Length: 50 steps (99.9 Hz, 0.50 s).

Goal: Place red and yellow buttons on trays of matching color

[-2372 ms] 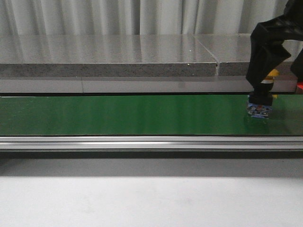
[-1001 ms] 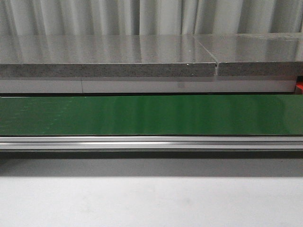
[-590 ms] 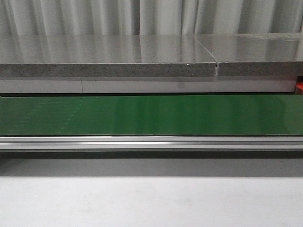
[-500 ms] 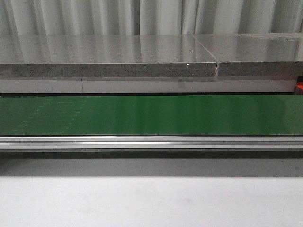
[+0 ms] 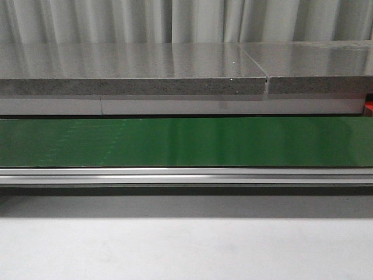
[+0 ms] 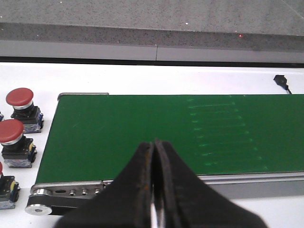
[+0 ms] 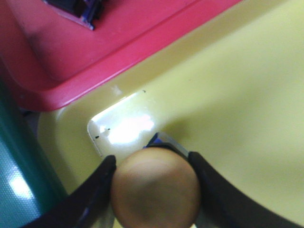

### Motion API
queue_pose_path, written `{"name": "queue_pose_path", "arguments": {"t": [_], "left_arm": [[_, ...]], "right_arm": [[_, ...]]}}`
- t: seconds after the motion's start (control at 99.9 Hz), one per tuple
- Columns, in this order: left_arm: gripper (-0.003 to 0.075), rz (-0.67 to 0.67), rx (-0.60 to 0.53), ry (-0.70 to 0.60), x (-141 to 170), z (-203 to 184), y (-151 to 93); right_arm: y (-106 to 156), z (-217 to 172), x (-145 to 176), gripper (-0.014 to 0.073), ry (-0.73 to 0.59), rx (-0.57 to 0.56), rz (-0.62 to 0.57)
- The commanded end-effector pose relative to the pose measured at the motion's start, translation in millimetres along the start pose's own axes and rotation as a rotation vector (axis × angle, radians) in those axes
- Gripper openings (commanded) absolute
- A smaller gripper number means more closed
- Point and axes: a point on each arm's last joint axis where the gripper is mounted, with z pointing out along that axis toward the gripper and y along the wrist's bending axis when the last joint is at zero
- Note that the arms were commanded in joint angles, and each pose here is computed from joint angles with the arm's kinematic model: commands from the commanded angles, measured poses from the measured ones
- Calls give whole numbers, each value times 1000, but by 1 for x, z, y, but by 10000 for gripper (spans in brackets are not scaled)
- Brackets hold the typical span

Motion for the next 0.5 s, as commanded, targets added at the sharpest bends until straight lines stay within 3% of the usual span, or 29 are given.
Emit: {"name": "queue_pose_path", "arguments": {"t": [0.0,0.28,0.49], "left_arm": [[-19,-9,20,-103,-16,-4,-3],[-19,-9,20,-103,-16,-4,-3],[-19,-9,20,-103,-16,-4,-3]], "right_arm": [[0,-13,-12,227,-95,-5,9],[1,-12,-14,541,-111,-11,20],[3,-16,-16,573,-146,-25,39]]}}
